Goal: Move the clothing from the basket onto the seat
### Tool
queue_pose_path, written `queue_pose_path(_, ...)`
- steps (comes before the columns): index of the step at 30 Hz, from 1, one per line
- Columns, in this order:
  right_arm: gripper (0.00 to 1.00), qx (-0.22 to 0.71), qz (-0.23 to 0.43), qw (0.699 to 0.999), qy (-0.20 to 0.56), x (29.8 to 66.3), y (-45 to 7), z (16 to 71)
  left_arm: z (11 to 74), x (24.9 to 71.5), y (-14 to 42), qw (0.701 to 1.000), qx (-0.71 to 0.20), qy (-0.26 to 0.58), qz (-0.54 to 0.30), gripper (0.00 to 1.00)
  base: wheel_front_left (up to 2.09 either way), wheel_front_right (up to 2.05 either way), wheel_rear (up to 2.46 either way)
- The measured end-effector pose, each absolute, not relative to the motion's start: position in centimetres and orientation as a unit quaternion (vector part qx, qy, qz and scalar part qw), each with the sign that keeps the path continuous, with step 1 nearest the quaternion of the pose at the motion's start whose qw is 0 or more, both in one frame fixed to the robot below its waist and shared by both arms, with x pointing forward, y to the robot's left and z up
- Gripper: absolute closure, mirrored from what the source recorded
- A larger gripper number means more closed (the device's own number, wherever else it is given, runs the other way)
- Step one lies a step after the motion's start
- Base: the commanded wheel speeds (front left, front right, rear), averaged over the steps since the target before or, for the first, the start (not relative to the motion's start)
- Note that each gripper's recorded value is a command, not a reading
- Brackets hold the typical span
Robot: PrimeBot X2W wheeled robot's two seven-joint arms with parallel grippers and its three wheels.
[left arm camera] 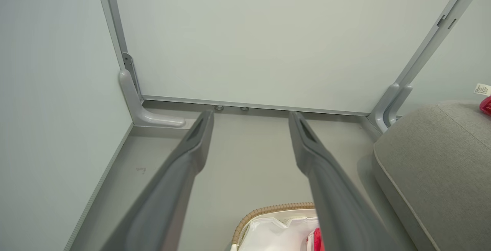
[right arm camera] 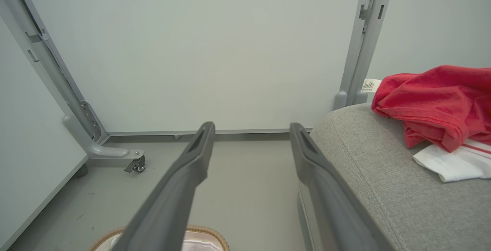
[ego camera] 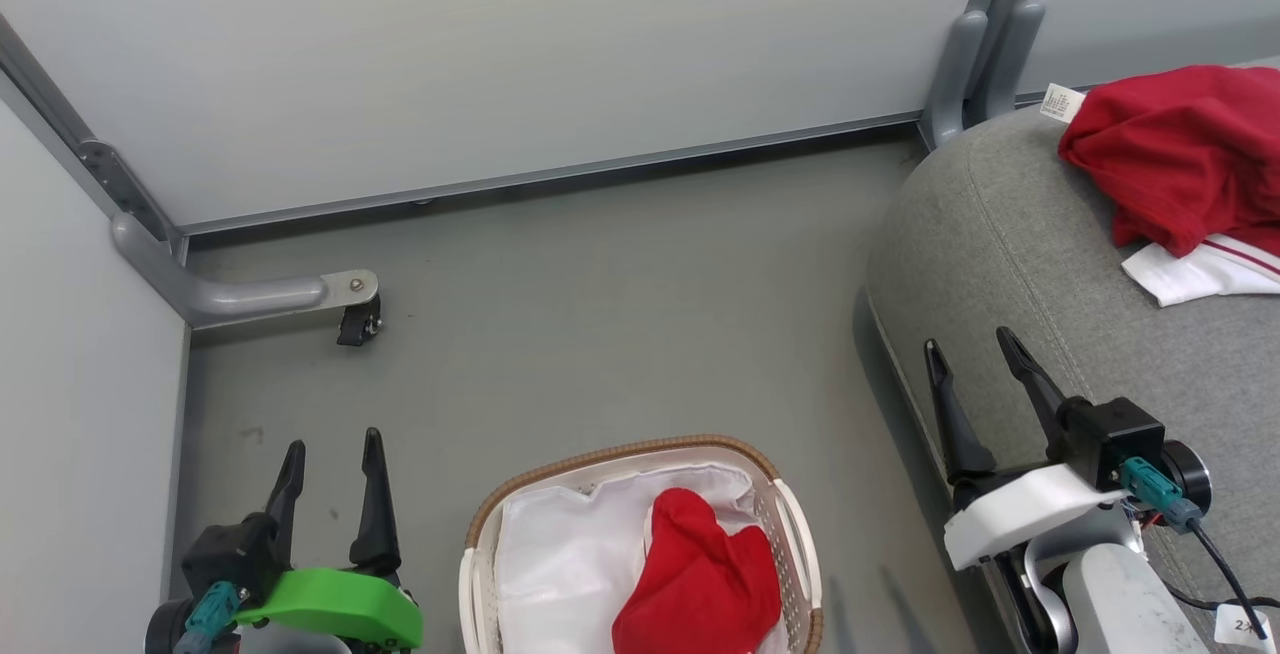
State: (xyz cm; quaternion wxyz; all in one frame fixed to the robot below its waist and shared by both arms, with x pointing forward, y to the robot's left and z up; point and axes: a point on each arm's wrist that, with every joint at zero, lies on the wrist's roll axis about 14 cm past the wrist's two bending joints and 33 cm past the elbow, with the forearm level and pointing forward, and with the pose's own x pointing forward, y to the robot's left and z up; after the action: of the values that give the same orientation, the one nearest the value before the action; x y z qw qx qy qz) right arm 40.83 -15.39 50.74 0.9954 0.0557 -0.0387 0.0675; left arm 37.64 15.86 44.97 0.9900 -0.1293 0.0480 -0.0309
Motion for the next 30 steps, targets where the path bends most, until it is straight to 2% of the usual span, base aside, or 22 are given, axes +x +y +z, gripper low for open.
queue_pose_path(10,0.0,0.052,0.065,0.996,-0.038,40.9,-15.6,50.7,44.6,37.9,14.5,0.99,-0.122,0.056,-0.053,0.0,0.0,0.0,0.0)
queue_pose_path(18,0.0,0.042,0.046,0.996,-0.056,43.0,-17.1,51.6,43.7,40.5,8.6,0.981,-0.091,0.073,-0.154,0.0,0.0,0.0,0.0)
queue_pose_path(24,0.0,0.027,0.034,0.997,-0.07,45.5,-18.2,51.8,39.6,41.6,3.2,0.958,-0.061,0.136,-0.244,0.0,0.0,0.0,0.0)
queue_pose_path(30,0.0,0.013,0.037,0.997,-0.071,48.2,-18.2,50.9,32.7,40.1,-1.2,0.911,-0.02,0.235,-0.337,0.0,0.0,0.0,0.0)
